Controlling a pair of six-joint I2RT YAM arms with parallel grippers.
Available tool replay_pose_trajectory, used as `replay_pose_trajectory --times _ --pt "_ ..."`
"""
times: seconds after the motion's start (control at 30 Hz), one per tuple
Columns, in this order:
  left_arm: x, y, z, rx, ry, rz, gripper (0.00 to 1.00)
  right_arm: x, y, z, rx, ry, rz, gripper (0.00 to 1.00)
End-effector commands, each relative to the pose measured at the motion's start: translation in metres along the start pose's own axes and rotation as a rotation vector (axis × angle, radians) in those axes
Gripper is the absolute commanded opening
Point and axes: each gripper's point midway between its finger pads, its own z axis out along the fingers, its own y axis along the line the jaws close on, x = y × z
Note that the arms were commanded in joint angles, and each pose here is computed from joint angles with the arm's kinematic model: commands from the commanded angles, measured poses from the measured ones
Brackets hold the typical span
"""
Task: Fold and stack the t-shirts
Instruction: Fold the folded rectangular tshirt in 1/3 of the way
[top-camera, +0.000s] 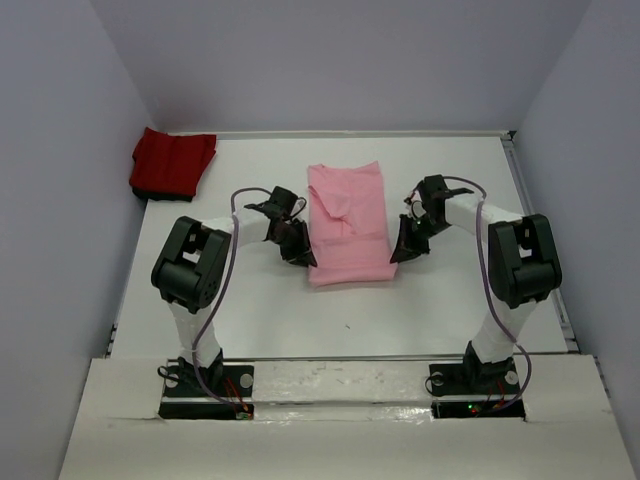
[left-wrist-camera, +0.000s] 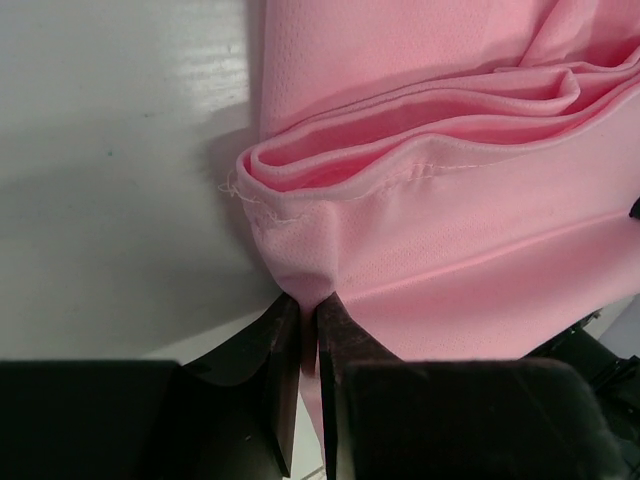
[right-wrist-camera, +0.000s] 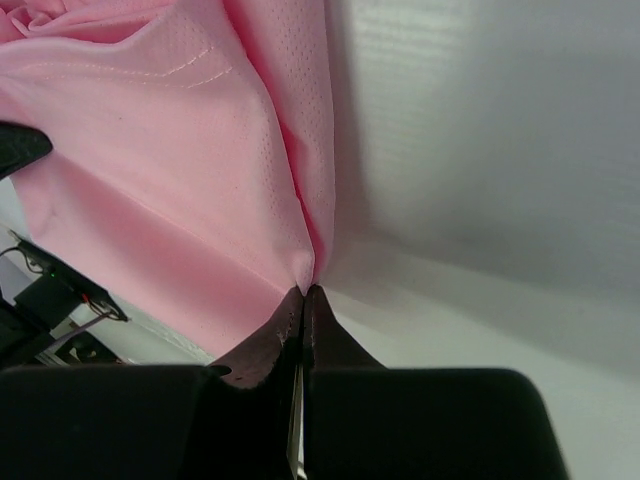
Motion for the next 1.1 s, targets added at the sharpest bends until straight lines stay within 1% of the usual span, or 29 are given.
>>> replay_pose_trajectory --times 0.0,0.1,0.2,0.23,0.27,0.3,0.37,0.4,0.43,0.5,0.57,0.63,0.67,0.77,0.8,0.93,1.07 --pt "0.024 0.027 -0.01 -0.117 0.045 0.013 0.23 0.027 -0.004 -0.01 0.05 0.04 -0.002 0.0" --pt "0.025 0.024 -0.01 -0.116 0.044 0.02 0.23 0.043 -0.001 -0.005 0.043 0.08 -0.004 0.0" --pt "0.024 0.022 -0.009 -0.115 0.042 0.024 0.23 0.049 -0.001 -0.001 0.043 0.103 -0.007 0.0" --pt "0.023 0.022 -0.009 -0.116 0.041 0.028 0.23 0.053 0.0 0.001 0.044 0.118 -0.014 0.19" --pt "0.023 0.021 -0.009 -0.115 0.039 0.027 0.23 0.054 -0.001 0.002 0.049 0.126 -0.011 0.27" --pt "0.023 0.021 -0.009 -0.115 0.04 0.028 0.24 0.055 0.001 0.002 0.048 0.132 -0.022 0.42" --pt "0.021 0.018 -0.01 -0.106 0.035 0.03 0.29 0.054 0.001 0.002 0.052 0.127 -0.028 0.51" --pt "0.02 0.017 -0.011 -0.103 0.032 0.031 0.32 0.053 0.0 0.001 0.055 0.123 -0.03 0.54" --pt "0.02 0.016 -0.012 -0.098 0.028 0.033 0.4 0.051 0.002 0.0 0.054 0.117 -0.036 0.55" --pt "0.017 0.012 -0.015 -0.09 0.012 0.04 0.51 0.049 0.005 -0.001 0.045 0.113 -0.039 0.57" --pt "0.014 0.01 -0.017 -0.087 0.001 0.043 0.58 0.046 0.007 -0.003 0.042 0.108 -0.043 0.57" --pt "0.012 0.008 -0.02 -0.085 -0.006 0.049 0.71 0.039 0.009 -0.007 0.051 0.087 -0.054 0.57" --pt "0.011 0.007 -0.022 -0.084 -0.009 0.05 0.73 0.034 0.012 -0.01 0.051 0.072 -0.062 0.56" --pt "0.007 0.001 -0.028 -0.077 -0.03 0.061 0.76 0.028 0.017 -0.015 0.046 0.055 -0.075 0.55" --pt "0.003 -0.001 -0.031 -0.081 -0.043 0.065 0.76 0.023 0.021 -0.019 0.04 0.038 -0.087 0.53" --pt "-0.008 -0.002 -0.044 -0.102 -0.086 0.087 0.77 0.012 0.032 -0.025 0.01 0.011 -0.107 0.51" --pt "-0.028 0.005 -0.056 -0.066 -0.142 0.057 0.78 0.003 0.038 -0.023 -0.033 -0.012 -0.117 0.51"
